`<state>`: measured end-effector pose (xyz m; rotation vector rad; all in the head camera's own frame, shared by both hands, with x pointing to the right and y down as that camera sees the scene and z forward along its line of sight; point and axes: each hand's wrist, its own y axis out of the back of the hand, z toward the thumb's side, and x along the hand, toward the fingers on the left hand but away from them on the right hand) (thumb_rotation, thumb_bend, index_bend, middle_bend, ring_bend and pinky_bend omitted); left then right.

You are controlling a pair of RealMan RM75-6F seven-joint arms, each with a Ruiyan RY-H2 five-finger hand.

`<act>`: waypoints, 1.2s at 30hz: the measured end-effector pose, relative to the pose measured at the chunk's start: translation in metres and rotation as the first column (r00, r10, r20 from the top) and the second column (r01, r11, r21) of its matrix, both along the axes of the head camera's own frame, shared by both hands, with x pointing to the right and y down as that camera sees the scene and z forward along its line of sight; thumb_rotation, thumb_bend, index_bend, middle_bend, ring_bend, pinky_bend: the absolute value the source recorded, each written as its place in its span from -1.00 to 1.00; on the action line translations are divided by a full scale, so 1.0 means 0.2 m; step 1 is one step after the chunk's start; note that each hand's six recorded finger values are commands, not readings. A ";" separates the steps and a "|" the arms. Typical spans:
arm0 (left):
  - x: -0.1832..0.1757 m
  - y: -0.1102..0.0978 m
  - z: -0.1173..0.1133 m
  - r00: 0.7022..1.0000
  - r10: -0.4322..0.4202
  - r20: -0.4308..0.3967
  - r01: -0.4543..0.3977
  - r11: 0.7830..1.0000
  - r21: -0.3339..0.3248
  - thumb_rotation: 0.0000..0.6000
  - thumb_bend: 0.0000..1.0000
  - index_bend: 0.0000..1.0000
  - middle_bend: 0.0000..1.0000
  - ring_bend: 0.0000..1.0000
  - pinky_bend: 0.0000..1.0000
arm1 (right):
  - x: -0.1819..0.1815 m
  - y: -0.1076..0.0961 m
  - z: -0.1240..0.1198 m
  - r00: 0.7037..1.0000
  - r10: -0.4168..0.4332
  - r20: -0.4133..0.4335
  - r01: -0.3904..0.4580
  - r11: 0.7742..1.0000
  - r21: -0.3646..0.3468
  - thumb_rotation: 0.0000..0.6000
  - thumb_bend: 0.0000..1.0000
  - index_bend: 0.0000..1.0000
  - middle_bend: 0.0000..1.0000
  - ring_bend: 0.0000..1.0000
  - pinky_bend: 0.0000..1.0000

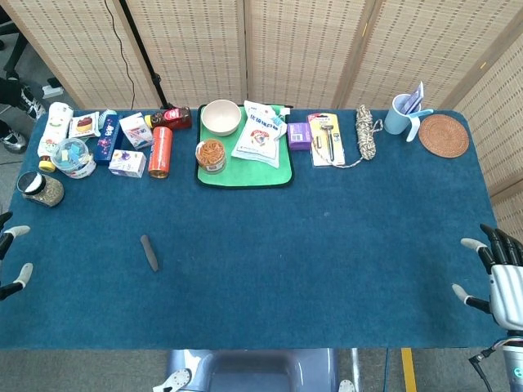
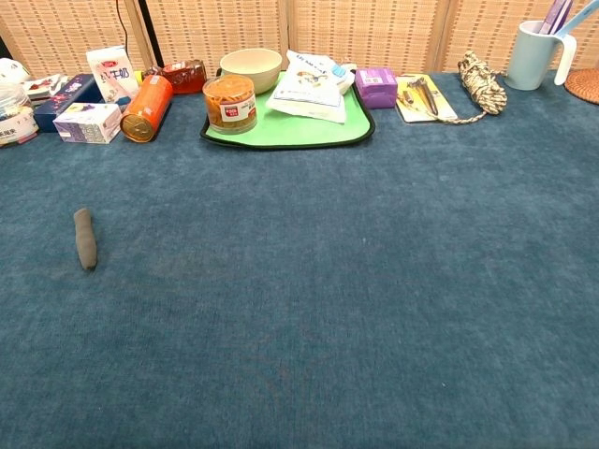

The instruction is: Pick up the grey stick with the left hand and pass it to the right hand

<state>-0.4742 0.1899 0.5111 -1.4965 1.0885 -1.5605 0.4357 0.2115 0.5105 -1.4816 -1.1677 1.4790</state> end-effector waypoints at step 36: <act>0.23 -0.25 0.51 0.848 0.529 0.024 -0.509 0.826 -0.242 1.00 -0.30 -0.22 -0.89 -1.00 -1.00 | 0.03 0.01 -0.08 0.999 0.027 -0.037 -0.026 0.999 0.023 1.00 -0.69 -0.46 -0.81 -0.66 -0.75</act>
